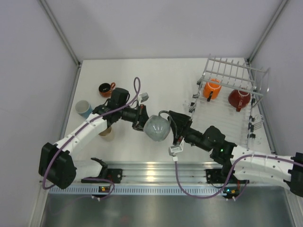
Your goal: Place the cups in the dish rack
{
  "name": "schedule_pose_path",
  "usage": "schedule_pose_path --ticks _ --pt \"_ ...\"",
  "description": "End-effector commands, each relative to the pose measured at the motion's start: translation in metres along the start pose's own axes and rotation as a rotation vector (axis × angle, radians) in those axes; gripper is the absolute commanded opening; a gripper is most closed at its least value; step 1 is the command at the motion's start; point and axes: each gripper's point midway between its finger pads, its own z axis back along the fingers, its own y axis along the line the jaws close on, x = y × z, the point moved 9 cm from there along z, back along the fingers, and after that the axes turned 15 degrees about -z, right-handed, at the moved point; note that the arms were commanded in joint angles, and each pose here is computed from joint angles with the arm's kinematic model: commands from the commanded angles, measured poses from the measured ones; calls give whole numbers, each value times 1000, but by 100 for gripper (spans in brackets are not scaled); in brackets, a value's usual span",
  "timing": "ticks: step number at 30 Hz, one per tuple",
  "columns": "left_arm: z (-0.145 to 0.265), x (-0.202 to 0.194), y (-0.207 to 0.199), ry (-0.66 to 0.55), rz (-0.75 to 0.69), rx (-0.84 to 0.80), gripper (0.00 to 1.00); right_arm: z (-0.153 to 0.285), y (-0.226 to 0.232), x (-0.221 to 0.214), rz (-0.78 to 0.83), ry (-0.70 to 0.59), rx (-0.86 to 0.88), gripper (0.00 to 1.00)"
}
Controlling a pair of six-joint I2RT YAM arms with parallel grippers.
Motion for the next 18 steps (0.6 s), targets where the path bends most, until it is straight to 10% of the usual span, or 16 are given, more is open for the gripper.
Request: schedule_pose_path --ticks 1,10,18 --pt "4 -5 -16 40 -33 -109 0 -5 -2 9 51 -38 -18 51" --pt "0 -11 -27 94 16 -149 0 -8 9 19 119 -85 -15 43" --pt "-2 -16 -23 103 60 -137 0 -9 9 36 133 -154 -43 2"
